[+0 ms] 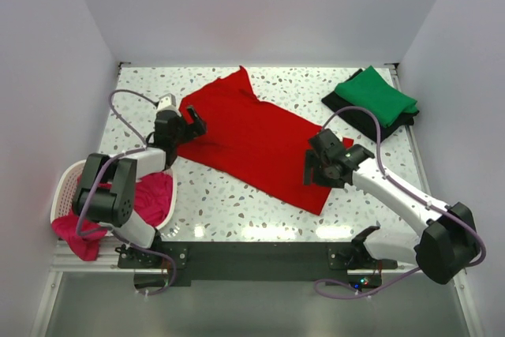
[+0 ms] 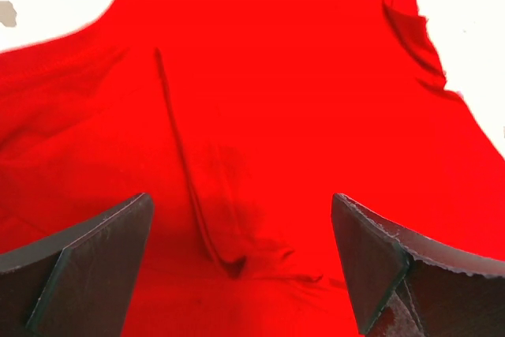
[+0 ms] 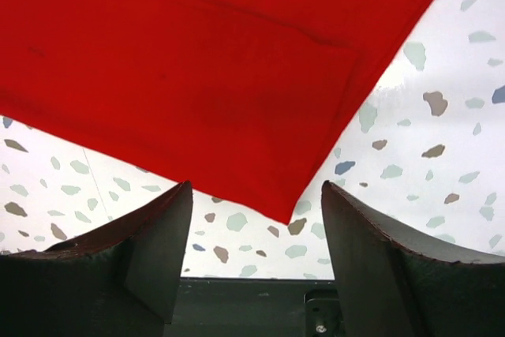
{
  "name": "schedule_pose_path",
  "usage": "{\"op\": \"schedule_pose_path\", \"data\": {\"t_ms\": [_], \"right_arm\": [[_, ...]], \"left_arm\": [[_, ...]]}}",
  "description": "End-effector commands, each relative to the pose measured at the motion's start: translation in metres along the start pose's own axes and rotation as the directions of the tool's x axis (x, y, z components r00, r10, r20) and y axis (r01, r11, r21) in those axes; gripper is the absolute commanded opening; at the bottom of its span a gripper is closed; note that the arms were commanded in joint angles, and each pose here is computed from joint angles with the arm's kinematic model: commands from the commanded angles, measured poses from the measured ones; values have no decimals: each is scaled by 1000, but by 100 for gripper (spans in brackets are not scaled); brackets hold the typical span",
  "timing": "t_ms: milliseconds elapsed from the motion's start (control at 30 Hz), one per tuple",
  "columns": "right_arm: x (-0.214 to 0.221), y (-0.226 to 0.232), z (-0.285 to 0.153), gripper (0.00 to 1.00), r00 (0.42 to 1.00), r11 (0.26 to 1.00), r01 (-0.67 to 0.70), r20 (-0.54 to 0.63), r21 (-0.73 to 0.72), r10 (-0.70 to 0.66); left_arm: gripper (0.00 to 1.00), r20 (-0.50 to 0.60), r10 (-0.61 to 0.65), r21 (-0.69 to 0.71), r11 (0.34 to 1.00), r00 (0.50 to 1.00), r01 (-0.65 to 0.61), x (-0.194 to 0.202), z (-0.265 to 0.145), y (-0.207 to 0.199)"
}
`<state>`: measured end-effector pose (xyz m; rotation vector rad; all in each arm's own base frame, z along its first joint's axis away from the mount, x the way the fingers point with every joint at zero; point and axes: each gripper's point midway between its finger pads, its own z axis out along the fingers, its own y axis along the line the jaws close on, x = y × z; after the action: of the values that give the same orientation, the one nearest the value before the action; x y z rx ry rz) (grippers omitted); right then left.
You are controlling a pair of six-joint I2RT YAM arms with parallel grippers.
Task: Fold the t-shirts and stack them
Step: Fold the tshirt
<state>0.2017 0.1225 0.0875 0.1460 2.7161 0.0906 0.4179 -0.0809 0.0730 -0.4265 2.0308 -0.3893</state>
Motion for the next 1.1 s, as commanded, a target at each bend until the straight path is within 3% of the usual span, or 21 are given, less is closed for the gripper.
{"op": "schedule_pose_path", "data": {"t_ms": [0,300,1067], "right_arm": [[-17,4,0,70,998,999,46,40,15,-46],[-19,12,10,71,997,998,60,39,-8,-59],[-22,14,14,72,996,997,78,38,-9,-78]], "left_arm": [[100,-13,2,37,999,1000,-1,2,9,-6],[100,-70,-13,110,994,997,20,18,28,-17],[99,-76,-34,169,985,997,47,16,36,-33]]}}
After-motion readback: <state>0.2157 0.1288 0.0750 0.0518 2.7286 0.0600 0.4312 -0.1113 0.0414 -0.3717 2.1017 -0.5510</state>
